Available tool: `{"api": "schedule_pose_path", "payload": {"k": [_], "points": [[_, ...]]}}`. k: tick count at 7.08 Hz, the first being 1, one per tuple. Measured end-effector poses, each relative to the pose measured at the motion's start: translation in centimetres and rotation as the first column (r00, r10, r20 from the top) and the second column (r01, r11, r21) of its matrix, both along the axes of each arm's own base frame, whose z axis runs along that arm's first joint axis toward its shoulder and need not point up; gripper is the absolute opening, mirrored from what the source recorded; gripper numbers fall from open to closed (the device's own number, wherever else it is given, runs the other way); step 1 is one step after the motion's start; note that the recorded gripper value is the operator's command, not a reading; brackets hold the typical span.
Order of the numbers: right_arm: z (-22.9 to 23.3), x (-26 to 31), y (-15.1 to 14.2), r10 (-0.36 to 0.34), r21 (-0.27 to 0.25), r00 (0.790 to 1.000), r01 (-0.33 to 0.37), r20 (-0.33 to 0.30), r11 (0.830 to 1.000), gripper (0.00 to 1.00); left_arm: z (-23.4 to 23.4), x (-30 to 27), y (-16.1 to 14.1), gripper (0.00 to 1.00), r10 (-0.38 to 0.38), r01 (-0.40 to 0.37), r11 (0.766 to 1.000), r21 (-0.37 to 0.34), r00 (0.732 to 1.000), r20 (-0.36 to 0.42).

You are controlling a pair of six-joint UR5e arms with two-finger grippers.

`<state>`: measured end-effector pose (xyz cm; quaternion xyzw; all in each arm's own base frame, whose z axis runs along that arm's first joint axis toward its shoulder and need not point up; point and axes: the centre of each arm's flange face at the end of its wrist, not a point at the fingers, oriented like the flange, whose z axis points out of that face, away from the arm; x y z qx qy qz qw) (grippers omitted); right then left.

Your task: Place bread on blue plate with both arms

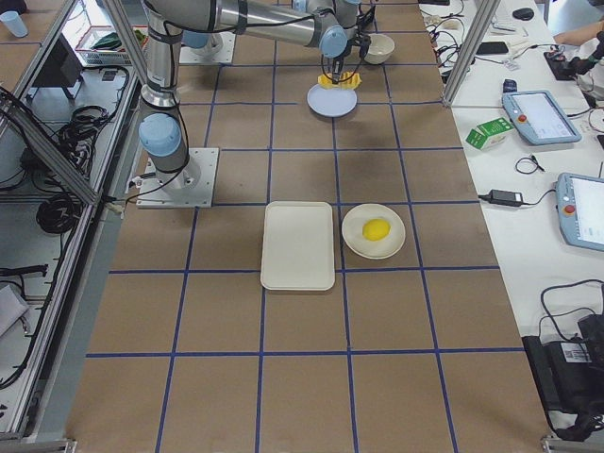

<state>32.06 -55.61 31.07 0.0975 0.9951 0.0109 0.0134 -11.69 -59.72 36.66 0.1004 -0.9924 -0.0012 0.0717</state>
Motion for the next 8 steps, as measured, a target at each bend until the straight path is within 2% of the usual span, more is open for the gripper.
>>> {"api": "schedule_pose_path", "payload": {"k": [1,3,6,7,8], "points": [[-1.4,1.0,0.0,0.003,0.011,1.000,-0.003,-0.002,1.000,0.00,4.2,0.5,1.3,1.00,-0.001,0.001,1.000,-0.001,0.998,0.060],[-4.8,3.6,0.4,0.004,0.034,1.000,-0.003,-0.011,0.999,0.00,10.2,-0.6,4.9,1.00,-0.039,0.042,0.999,-0.026,0.994,0.100],[-8.3,4.8,0.4,-0.023,0.066,1.000,0.024,-0.019,0.998,0.02,12.6,-4.0,8.0,1.00,-0.120,0.126,0.991,-0.046,0.986,0.116],[-9.0,5.2,0.6,-0.019,0.075,1.000,0.020,-0.023,0.997,0.05,12.2,-3.9,8.3,1.00,-0.134,0.141,0.989,-0.037,0.979,0.153],[-9.5,5.8,1.0,-0.008,0.084,1.000,0.010,-0.028,0.996,0.23,11.5,-3.4,8.5,1.00,-0.141,0.147,0.989,-0.018,0.970,0.200]]}}
